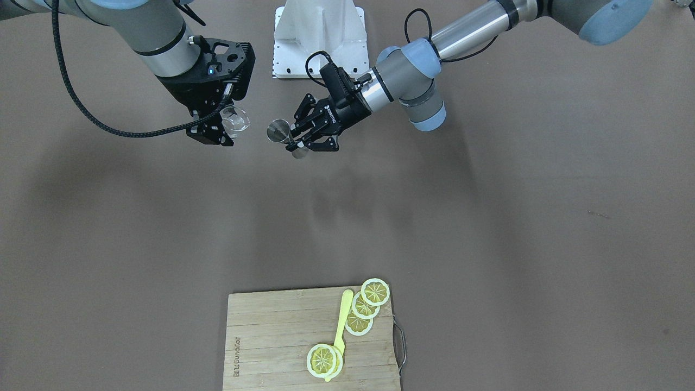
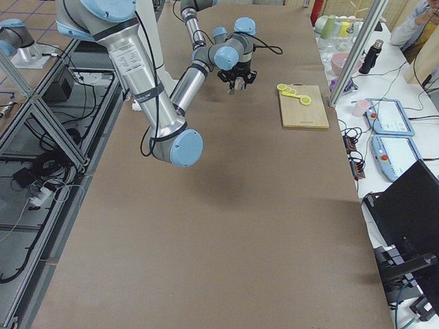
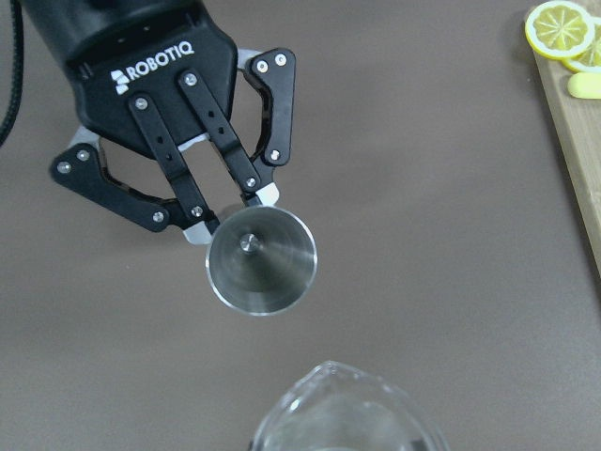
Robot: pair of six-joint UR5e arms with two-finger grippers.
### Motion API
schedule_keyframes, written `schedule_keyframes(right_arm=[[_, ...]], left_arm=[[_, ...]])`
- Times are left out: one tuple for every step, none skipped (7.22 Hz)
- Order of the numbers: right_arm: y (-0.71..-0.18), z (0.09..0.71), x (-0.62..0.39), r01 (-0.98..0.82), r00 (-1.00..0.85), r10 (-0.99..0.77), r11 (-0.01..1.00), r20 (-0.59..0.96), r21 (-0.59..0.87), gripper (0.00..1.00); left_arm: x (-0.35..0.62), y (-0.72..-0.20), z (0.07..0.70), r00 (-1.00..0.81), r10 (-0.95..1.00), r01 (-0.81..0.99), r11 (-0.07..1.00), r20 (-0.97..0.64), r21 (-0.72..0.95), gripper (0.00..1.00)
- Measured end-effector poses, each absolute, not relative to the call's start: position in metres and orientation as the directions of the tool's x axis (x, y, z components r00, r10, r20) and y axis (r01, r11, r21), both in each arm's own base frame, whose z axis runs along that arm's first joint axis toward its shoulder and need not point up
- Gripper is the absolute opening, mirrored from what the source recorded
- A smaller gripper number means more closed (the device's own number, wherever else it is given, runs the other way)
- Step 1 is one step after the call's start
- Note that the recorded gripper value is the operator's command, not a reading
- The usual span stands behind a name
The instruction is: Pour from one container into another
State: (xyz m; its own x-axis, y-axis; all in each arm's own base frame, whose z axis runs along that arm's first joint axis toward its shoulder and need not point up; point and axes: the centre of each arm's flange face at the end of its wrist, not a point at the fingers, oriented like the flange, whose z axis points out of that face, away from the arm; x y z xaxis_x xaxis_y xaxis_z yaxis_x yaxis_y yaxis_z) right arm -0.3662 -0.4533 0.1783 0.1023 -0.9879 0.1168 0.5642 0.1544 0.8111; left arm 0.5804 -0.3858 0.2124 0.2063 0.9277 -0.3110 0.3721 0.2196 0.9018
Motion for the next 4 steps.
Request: schedule_keyframes(right_arm=[[-0.450, 0.174, -0.373, 0.564, 0.093, -0.990, 0.140, 0.106, 0.813, 0.00], [-0.447, 0.171, -0.380, 0.568, 0.079, -0.993, 0.119, 0.090, 0.815, 0.00], [-0.444, 0.171, -0.385, 0.571, 0.059, -0.996, 0.090, 0.068, 0.816, 0.00], [-0.443, 0.171, -0.387, 0.574, 0.039, -0.998, 0.061, 0.047, 0.817, 0.00]], left_arm=[[0.580, -0.386, 0.213, 0.206, 0.928, 0.372, 0.219, -0.311, 0.902, 0.00], [0.580, -0.386, 0.213, 0.206, 0.928, 0.373, 0.219, -0.311, 0.902, 0.00], [0.580, -0.386, 0.213, 0.206, 0.928, 0.373, 0.219, -0.311, 0.901, 0.00], [0.580, -0.386, 0.213, 0.206, 0.928, 0.374, 0.219, -0.311, 0.901, 0.00]])
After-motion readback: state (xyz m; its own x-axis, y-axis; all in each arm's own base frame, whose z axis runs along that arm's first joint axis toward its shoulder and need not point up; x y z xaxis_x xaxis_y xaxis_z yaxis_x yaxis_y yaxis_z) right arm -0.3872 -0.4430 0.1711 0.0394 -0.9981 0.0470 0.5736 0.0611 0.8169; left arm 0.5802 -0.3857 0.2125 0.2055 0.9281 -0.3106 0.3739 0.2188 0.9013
